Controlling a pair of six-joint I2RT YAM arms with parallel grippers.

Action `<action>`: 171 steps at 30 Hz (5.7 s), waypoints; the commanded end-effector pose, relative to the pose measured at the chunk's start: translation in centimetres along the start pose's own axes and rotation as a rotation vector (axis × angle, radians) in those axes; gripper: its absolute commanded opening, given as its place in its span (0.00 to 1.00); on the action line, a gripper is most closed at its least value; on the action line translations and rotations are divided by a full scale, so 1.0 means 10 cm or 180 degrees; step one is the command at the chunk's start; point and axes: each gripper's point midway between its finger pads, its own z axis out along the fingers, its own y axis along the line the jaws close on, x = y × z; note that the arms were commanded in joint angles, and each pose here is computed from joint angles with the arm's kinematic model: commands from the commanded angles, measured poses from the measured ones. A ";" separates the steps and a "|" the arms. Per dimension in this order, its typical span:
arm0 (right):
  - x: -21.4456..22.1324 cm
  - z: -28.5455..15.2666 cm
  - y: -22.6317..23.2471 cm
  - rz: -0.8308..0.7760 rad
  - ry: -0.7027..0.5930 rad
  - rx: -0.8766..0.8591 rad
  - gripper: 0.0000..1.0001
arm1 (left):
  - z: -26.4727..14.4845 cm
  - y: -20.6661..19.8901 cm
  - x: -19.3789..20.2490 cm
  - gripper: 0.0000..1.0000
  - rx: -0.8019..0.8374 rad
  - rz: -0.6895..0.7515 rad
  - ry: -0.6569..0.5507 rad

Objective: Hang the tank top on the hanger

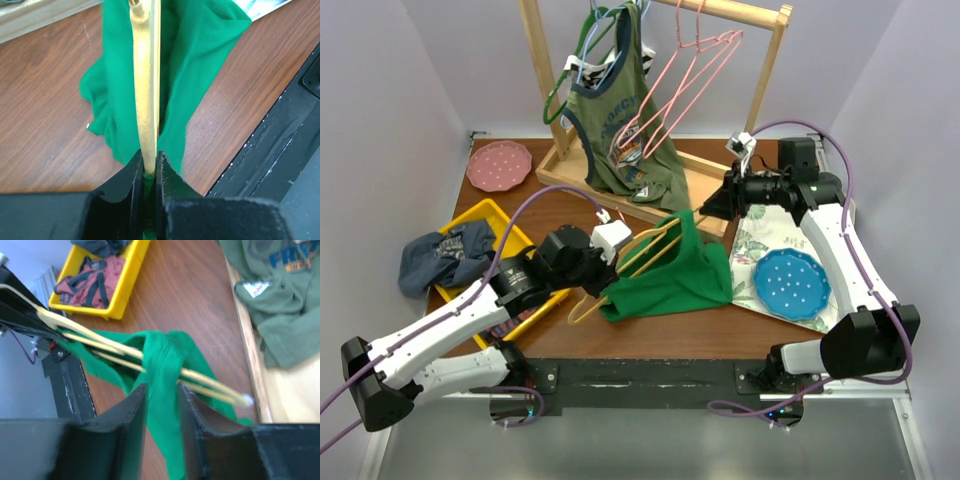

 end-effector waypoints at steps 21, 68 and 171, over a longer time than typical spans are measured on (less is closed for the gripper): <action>0.41 -0.20 0.01 -0.0566 -0.0287 0.0105 0.98 | -0.28 0.59 -0.59 0.00 -0.0190 -0.0188 -0.0410; 0.63 0.47 1.62 -0.1535 0.0705 -0.2033 0.13 | 0.17 -0.59 0.30 0.00 0.1665 0.0604 0.0461; 0.32 -0.31 0.14 -0.0694 -0.0409 -0.0648 0.99 | -0.27 1.69 -1.42 0.00 -0.0887 -0.0497 -0.0966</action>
